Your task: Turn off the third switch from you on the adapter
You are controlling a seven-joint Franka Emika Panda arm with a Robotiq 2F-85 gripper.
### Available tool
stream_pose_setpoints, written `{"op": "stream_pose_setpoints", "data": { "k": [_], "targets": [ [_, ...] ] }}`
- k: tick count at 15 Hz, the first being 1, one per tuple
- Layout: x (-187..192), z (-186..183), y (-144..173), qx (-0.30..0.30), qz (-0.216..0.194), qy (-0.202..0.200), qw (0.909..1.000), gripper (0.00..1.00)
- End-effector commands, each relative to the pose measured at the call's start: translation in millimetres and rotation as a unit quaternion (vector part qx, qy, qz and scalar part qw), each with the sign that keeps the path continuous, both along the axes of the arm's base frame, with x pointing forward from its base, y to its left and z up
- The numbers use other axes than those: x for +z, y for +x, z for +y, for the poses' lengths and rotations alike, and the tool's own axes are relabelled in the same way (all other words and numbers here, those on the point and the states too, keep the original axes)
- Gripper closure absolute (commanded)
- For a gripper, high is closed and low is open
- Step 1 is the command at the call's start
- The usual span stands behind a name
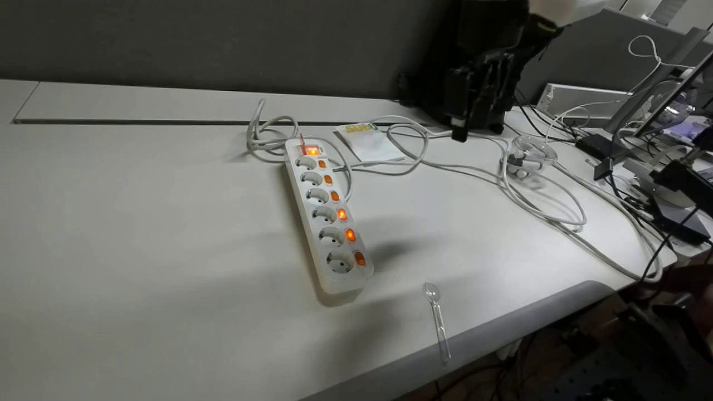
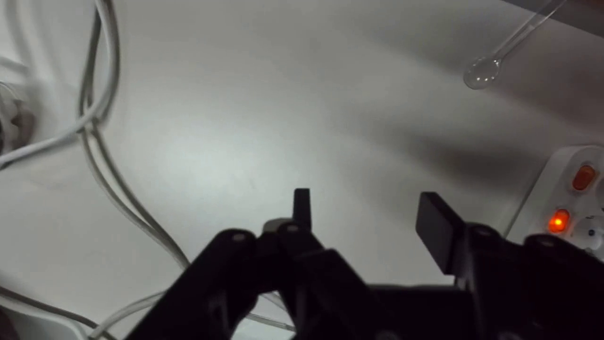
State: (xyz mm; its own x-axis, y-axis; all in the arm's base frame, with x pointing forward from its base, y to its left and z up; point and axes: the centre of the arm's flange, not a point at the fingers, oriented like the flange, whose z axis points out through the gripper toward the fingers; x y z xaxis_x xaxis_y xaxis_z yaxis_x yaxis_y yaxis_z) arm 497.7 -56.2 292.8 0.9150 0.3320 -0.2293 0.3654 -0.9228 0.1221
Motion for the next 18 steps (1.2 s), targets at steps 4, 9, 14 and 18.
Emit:
{"op": "stream_pose_setpoints", "data": {
  "k": [4,9,14,18],
  "targets": [
    [-58,52,-11,0.041,0.036,0.048,0.9974,0.89],
    [-68,87,-16,0.069,-0.049,0.058,0.9947,1.0],
    [-72,92,-12,0.083,-0.046,0.065,0.9934,0.99],
    [-72,91,-12,0.083,-0.047,0.065,0.9933,0.99]
  ]
}}
